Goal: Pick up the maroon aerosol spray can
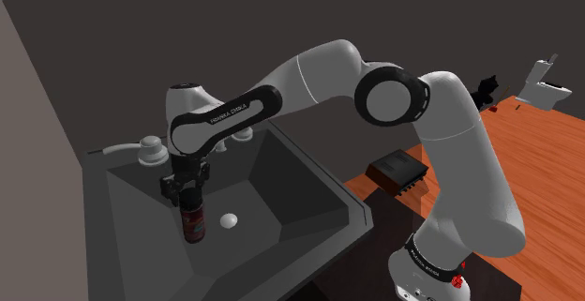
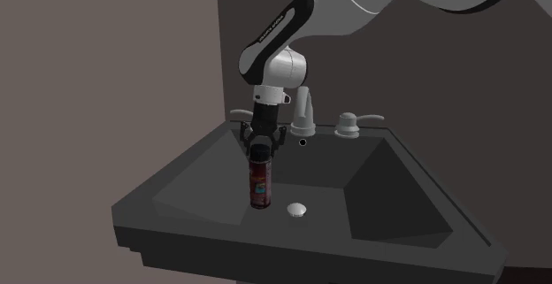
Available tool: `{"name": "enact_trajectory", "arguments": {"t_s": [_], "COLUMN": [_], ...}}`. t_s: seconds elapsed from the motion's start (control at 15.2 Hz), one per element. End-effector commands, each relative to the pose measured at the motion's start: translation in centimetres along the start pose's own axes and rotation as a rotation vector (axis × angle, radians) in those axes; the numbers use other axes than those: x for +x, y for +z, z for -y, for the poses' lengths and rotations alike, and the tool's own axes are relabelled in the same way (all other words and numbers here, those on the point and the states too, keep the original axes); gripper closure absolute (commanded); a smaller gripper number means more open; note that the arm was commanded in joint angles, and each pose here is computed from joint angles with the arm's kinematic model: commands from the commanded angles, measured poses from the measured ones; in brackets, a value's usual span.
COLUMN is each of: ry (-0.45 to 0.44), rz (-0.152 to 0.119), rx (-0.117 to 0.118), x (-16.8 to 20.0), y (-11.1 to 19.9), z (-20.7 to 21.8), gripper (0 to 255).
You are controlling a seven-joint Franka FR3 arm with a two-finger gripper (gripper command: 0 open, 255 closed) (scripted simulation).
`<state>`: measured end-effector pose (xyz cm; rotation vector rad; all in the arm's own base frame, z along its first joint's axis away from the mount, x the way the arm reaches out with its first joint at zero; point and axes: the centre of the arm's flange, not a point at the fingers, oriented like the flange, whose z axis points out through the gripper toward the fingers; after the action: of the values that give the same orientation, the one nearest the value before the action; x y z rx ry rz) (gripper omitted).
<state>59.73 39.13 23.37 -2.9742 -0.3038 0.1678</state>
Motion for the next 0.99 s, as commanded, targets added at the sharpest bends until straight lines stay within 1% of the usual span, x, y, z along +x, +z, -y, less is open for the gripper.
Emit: {"name": "enact_trajectory", "arguments": {"t_s": [0.0,0.46,0.92], "ry": [0.0,0.0,0.0], "rz": [0.002,0.002,0.002], "rx": [0.0,0.0,0.0], "x": [-0.1,0.0,-0.3], "y": [0.1,0.1,-3.5], "z": [0.0,0.0,0.6], "gripper": [255,255,255]}}
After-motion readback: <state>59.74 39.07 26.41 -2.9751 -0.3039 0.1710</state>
